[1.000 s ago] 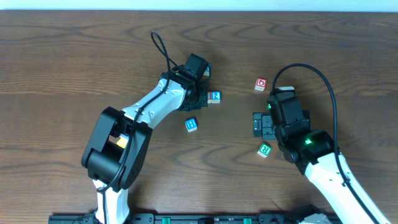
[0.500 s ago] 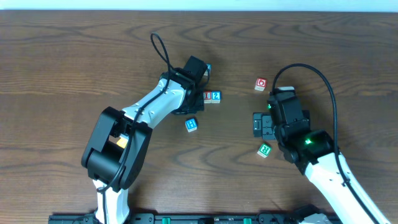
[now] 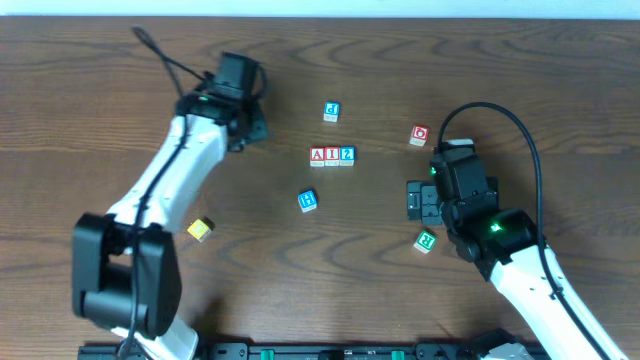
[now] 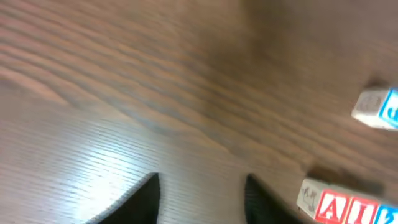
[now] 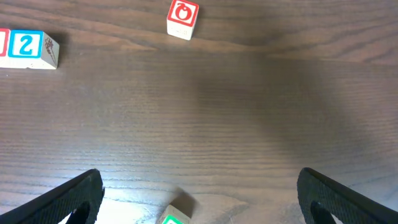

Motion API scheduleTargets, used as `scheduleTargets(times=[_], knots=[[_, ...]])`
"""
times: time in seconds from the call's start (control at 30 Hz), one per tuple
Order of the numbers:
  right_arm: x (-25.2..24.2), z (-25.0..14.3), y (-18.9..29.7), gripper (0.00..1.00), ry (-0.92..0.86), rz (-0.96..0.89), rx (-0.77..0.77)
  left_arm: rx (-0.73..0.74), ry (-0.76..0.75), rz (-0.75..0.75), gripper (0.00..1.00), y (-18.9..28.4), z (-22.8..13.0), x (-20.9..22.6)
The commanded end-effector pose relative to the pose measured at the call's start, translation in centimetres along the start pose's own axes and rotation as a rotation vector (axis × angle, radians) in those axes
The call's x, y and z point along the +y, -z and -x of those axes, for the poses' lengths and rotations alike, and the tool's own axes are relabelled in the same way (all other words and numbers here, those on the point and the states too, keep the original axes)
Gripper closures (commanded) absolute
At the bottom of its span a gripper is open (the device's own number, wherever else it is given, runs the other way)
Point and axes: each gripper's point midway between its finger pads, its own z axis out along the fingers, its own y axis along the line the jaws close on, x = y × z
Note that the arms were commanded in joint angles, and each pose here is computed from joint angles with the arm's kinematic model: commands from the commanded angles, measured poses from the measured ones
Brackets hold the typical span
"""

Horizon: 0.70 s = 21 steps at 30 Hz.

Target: Spell out Ai2

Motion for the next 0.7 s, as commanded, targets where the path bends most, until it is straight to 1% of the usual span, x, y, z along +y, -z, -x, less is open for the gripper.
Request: scheduleTargets(times=[0.0, 0.03, 0.57, 0.67], knots=[[-0.4, -0.1, -0.1, 0.01, -0.022, -0.011, 0.001, -0.035, 0.037, 0.02, 0.14, 0.8, 1.4, 1.7], [-0.4, -0.1, -0.1, 0.01, -0.021, -0.011, 0.001, -0.037, 0.045, 0.024, 0.05, 0.9, 1.6, 2.0], [-0.4, -0.1, -0.1, 0.01, -0.022, -0.011, 0.001, -0.037, 0.057, 0.03, 0.05, 0.9, 1.8, 2.6], [-0.4, -0.1, -0.1, 0.01, -0.022, -0.011, 0.001, -0.034, 0.057, 0.053, 0.05, 0.9, 1.6, 3.1]])
